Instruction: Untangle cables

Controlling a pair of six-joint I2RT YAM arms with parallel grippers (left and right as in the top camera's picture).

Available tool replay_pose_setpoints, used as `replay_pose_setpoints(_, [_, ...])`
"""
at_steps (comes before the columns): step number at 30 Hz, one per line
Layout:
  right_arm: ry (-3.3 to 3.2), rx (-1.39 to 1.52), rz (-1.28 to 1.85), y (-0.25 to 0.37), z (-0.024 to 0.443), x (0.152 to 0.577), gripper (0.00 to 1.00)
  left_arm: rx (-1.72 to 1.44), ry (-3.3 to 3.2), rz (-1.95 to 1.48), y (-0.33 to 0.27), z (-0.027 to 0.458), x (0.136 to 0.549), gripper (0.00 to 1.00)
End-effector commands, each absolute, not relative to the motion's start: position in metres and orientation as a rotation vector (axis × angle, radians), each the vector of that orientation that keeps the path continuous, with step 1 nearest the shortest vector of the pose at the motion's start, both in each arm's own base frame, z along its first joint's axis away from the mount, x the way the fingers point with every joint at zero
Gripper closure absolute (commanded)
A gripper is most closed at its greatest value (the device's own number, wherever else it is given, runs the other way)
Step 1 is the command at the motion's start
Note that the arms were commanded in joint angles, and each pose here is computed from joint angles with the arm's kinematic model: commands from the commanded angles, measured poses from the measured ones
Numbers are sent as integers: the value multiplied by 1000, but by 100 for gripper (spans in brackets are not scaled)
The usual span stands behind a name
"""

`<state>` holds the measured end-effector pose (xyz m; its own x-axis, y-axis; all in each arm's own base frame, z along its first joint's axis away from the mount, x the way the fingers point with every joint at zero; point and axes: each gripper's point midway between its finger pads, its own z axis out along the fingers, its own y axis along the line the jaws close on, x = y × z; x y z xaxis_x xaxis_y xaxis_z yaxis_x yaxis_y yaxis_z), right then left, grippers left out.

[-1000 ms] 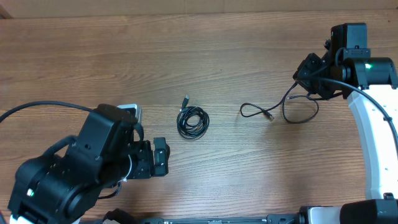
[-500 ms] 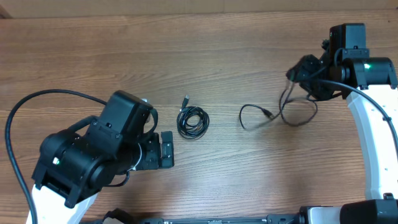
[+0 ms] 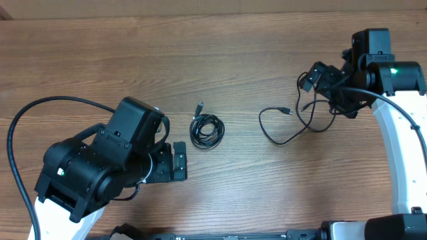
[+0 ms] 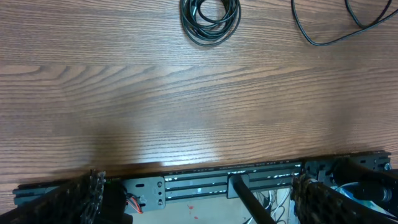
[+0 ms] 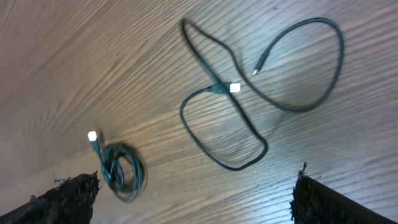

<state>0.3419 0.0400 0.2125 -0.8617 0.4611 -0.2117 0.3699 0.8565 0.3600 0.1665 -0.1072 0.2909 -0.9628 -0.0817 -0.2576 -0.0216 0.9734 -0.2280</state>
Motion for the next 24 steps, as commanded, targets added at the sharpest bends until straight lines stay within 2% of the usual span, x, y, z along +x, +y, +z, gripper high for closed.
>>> replay_pose_setpoints(1, [2775, 391, 525, 65, 214, 334, 0, -40, 2848, -329, -109, 292, 167, 0])
replay_pose_setpoints(4, [2807, 348, 532, 78, 201, 329, 4, -39, 2837, -337, -110, 293, 170, 0])
replay_pose_setpoints(8, [2840, 220, 536, 98, 178, 324, 28, -39, 2835, -339, -110, 293, 170, 0])
replay_pose_setpoints(11, [2861, 48, 515, 114, 157, 321, 27, -39, 2834, -339, -110, 293, 170, 1])
replay_pose_setpoints(17, [2894, -1, 378, 120, 111, 329, 28, -39, 2836, -338, -110, 293, 170, 0])
replay_pose_setpoints(19, [2917, -1, 373, 121, 97, 331, 36, -39, 2838, -337, -110, 293, 170, 1])
replay_pose_setpoints(21, [2943, 0, 375, 122, 85, 333, 51, -39, 2840, -334, -110, 293, 169, 0])
replay_pose_setpoints(24, [2984, -27, 359, 123, 68, 333, 57, -40, 2838, -330, -109, 293, 169, 0])
